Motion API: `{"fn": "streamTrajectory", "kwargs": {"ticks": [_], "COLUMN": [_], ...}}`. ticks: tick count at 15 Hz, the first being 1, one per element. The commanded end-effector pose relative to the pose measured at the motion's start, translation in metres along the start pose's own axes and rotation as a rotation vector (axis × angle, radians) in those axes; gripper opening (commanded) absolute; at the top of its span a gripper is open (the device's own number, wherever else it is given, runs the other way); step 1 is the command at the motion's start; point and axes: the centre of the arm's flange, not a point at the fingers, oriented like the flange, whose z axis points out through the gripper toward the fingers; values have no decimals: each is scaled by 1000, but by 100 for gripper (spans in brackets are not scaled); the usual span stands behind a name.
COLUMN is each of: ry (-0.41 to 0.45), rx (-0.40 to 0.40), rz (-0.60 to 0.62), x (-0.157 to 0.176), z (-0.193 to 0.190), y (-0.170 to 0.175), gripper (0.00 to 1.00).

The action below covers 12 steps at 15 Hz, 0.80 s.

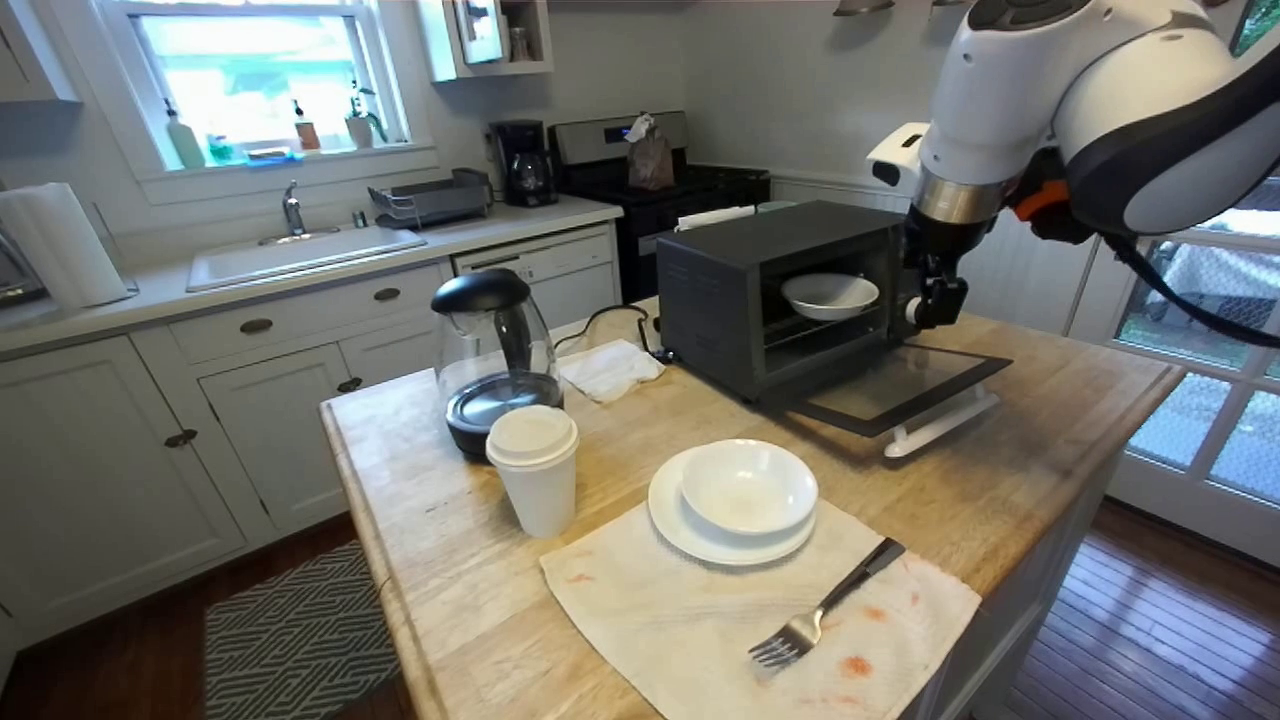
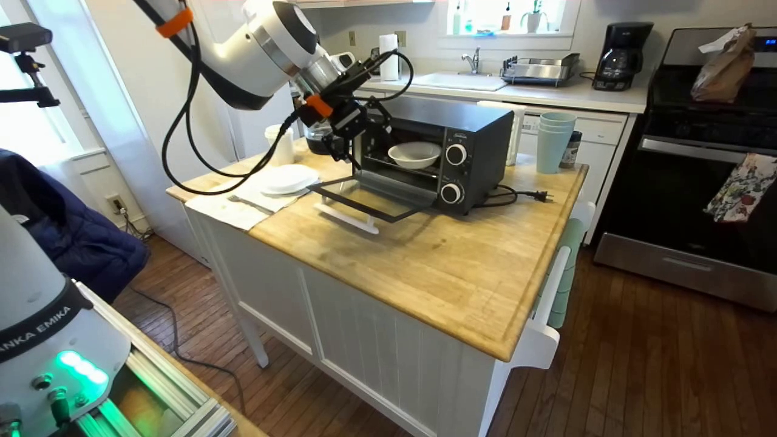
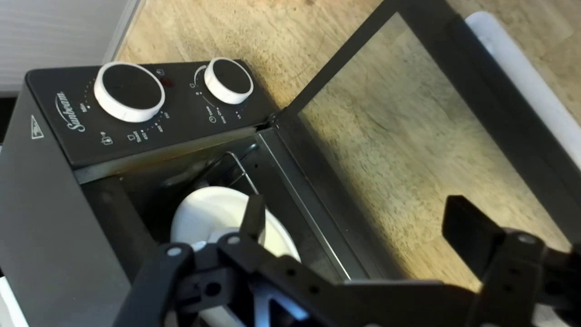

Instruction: Remove the bowl from the oven then close the oven

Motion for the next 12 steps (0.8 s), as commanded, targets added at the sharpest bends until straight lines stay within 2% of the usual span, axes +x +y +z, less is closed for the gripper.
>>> {"fn": "streamTrajectory", "kwargs": {"ticks": [1, 8, 12], "ry": [48, 145, 180], "rx": [-31, -63, -50], "rz": [-2, -6, -14], "x": [19, 30, 34], "z": [32, 56, 64], "y": [6, 6, 9], "gripper": [100, 100, 100]}}
